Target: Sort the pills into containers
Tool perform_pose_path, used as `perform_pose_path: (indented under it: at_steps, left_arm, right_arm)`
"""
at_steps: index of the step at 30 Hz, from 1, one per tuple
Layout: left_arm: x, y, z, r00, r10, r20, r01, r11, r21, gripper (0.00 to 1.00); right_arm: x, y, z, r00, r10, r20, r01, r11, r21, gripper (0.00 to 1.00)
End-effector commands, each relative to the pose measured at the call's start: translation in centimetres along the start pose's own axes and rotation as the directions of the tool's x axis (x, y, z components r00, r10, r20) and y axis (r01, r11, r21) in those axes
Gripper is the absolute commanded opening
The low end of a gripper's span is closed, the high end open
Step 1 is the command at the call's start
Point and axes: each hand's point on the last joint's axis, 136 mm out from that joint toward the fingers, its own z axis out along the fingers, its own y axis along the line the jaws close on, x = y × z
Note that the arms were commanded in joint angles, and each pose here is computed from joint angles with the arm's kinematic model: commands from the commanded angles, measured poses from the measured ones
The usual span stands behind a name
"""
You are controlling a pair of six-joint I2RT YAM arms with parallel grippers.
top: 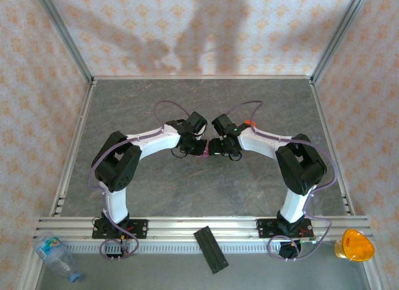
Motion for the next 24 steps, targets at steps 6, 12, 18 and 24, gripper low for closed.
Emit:
perform_pose_path:
  at_steps: [6, 12, 18, 24]
  left_arm:
    - [1.1, 0.6, 0.1, 1.0, 0.002, -0.025, -0.003, 0.999, -0.032, 0.07]
    - [1.3, 0.9, -0.3, 0.999, 0.007, -0.036, -0.009, 0.999, -0.05, 0.07]
    - [1.7, 1.1, -0.5, 0.999, 0.016, -0.052, -0.019, 0.998, -0.066, 0.07]
    - [2.6, 2.2, 0.6, 0.996, 0.012, -0.088, -0.021, 0.994, -0.107, 0.07]
  right_arm:
    - [0.3, -1.4, 1.1, 1.0, 0.004, -0.009, -0.004, 0.996, 0.084, 0.71]
    - [0.2, -1.4, 1.1, 1.0, 0.004, -0.007, -0.004, 0.996, 0.086, 0.71]
    - [0.2, -1.5, 1.2, 1.0, 0.004, -0.009, -0.003, 0.996, 0.09, 0.71]
    - [0.3, -1.5, 1.3, 1.0, 0.007, -0.01, -0.006, 0.996, 0.09, 0.71]
